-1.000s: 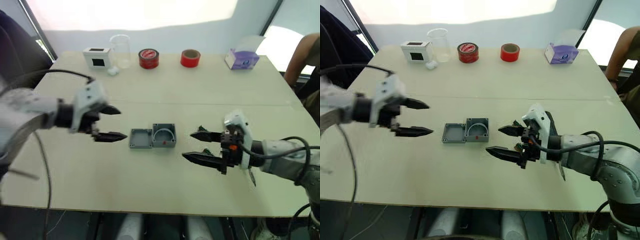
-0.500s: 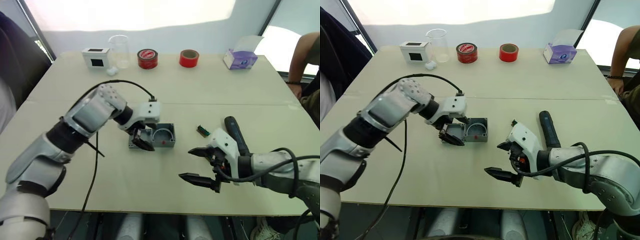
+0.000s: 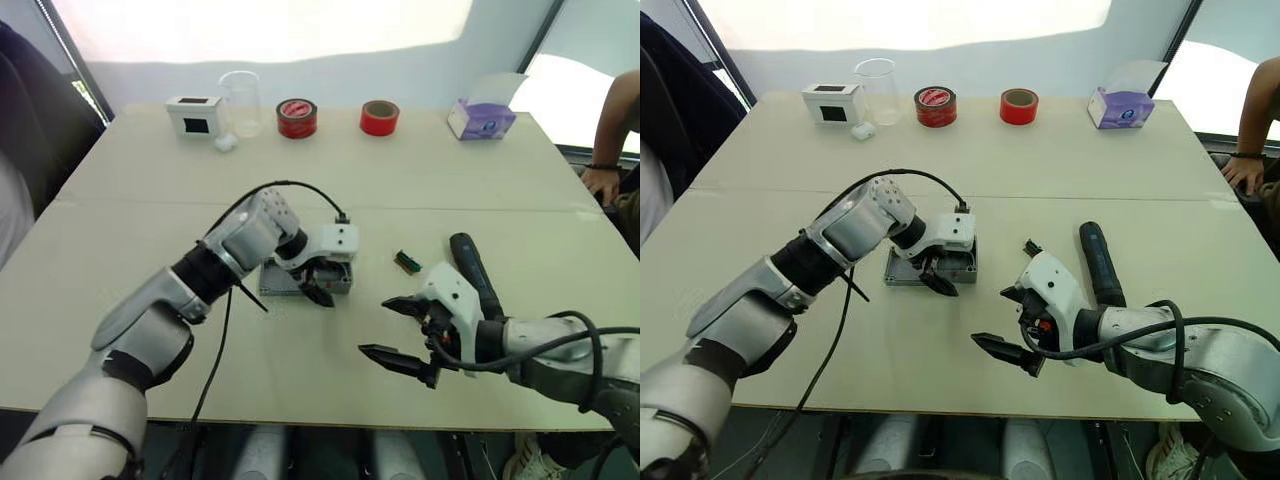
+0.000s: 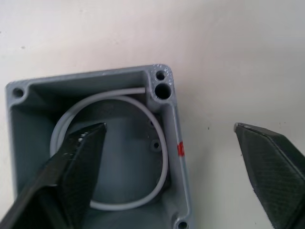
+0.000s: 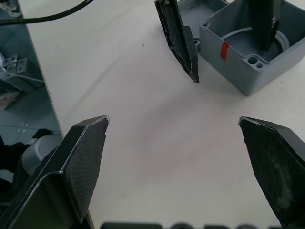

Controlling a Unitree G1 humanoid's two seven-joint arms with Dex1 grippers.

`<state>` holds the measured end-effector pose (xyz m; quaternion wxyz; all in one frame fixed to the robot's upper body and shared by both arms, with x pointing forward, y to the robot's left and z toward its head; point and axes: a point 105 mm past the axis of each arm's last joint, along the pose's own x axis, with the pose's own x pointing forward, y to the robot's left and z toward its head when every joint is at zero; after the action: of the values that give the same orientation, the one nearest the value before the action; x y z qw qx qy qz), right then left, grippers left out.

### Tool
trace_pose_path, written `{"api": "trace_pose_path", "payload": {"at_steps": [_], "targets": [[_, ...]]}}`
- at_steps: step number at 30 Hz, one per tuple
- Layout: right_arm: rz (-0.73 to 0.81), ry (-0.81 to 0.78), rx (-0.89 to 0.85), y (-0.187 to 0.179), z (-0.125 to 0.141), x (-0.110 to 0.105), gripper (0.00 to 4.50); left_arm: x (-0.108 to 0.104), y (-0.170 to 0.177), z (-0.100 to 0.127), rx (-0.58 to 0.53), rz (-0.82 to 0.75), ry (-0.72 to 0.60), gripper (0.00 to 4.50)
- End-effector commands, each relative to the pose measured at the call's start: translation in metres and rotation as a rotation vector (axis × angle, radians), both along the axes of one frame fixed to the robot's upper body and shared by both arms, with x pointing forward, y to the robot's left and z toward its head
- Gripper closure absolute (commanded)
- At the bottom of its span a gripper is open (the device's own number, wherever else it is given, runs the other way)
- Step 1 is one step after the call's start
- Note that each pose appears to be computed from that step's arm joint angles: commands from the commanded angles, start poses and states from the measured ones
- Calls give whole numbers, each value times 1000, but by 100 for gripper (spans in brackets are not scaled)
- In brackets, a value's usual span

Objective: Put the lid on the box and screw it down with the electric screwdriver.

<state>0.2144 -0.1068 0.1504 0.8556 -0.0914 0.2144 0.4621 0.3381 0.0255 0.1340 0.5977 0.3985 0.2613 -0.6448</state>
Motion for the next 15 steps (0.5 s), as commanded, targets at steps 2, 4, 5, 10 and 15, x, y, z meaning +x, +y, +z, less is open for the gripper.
{"api": "trace_pose_path", "payload": {"at_steps": [2, 4, 5, 10, 15], "targets": [[8, -43, 17, 7, 5, -3, 0, 4, -1, 4, 20, -29, -49, 248], [2, -45, 21, 7, 5, -3, 0, 4, 1, 3, 35, -40, -55, 322], [0, -45, 22, 8, 5, -3, 0, 4, 1, 2, 38, -44, -58, 368], [-4, -30, 15, 5, 3, -7, 0, 1, 0, 7, 36, -69, -37, 446], [27, -2, -9, 1, -1, -19, 0, 2, -9, 29, -47, -197, -105, 446]]}}
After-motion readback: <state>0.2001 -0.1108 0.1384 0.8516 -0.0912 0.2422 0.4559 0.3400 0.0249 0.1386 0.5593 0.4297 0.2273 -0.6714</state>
